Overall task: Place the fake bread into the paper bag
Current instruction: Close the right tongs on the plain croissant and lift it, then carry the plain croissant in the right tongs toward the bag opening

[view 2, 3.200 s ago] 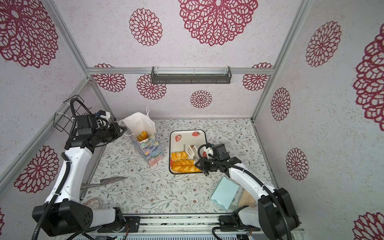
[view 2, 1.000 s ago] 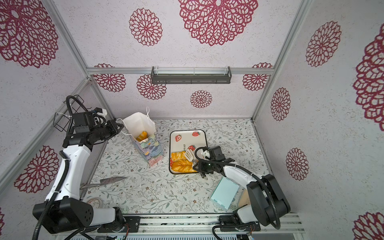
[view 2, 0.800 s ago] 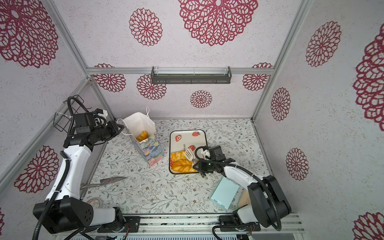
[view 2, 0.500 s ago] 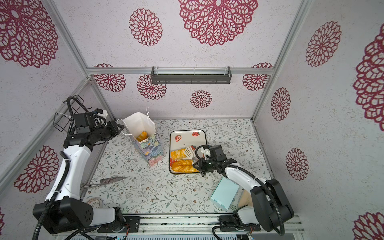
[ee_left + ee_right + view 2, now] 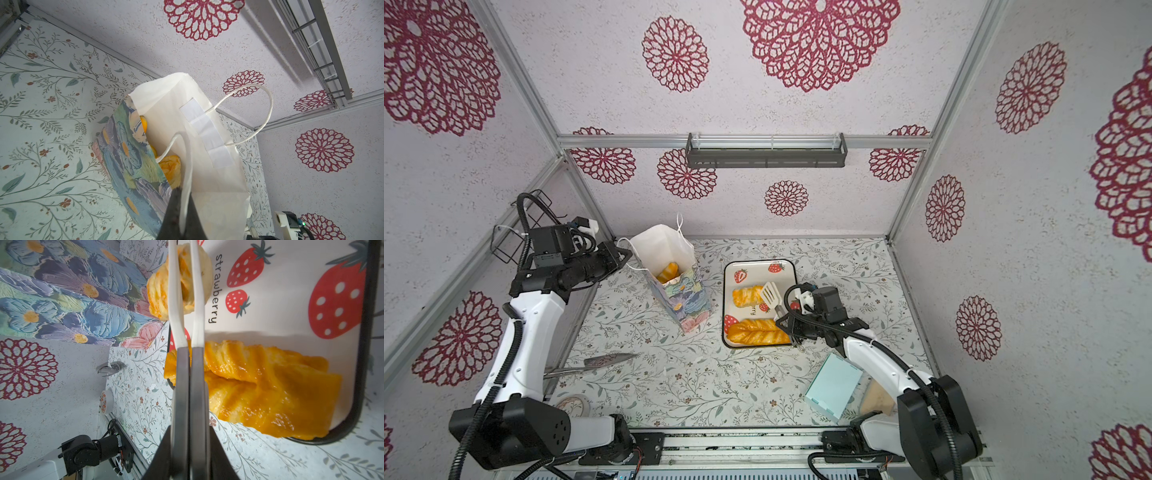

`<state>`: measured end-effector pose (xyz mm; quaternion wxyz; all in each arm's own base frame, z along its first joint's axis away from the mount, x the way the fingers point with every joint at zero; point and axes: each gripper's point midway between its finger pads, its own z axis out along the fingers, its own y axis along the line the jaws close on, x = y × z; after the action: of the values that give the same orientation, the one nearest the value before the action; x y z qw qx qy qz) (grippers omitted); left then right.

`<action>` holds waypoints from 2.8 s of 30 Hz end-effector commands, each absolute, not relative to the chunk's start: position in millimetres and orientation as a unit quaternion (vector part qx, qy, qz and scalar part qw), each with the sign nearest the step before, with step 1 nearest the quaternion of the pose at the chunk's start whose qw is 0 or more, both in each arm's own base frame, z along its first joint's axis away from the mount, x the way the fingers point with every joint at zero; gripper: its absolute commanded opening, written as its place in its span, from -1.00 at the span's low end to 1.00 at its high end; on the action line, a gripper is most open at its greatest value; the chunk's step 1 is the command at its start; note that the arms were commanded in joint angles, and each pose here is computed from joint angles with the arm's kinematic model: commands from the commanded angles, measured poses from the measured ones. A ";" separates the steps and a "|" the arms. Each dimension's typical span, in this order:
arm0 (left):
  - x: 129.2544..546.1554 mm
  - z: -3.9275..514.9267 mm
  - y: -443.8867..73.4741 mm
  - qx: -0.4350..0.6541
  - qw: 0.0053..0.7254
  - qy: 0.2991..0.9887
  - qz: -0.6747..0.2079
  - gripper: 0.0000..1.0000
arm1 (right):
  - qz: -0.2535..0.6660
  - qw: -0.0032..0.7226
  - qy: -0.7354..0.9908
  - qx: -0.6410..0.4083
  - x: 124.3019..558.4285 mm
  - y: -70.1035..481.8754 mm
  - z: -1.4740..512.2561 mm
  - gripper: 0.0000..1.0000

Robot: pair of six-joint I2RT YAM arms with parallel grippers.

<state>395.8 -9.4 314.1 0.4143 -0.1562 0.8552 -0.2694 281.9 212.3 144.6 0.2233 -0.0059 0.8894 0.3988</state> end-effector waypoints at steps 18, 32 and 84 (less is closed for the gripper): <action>387.4 318.3 -13.2 -0.147 0.416 0.856 -0.270 -0.96 | 0.523 0.354 0.773 -0.055 293.3 225.9 280.6 -0.55; 385.7 318.2 -13.9 -0.145 0.415 0.857 -0.269 -0.96 | 0.580 0.379 0.717 -0.077 287.1 233.9 327.7 -0.55; 380.9 319.0 -17.5 -0.139 0.413 0.857 -0.275 -0.96 | 0.663 0.299 0.668 -0.155 290.5 374.0 352.4 -0.51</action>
<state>389.4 -12.7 315.4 0.4104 -0.1512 0.8571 -0.2720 294.4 371.5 302.1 0.2539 -0.1239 0.7235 0.6298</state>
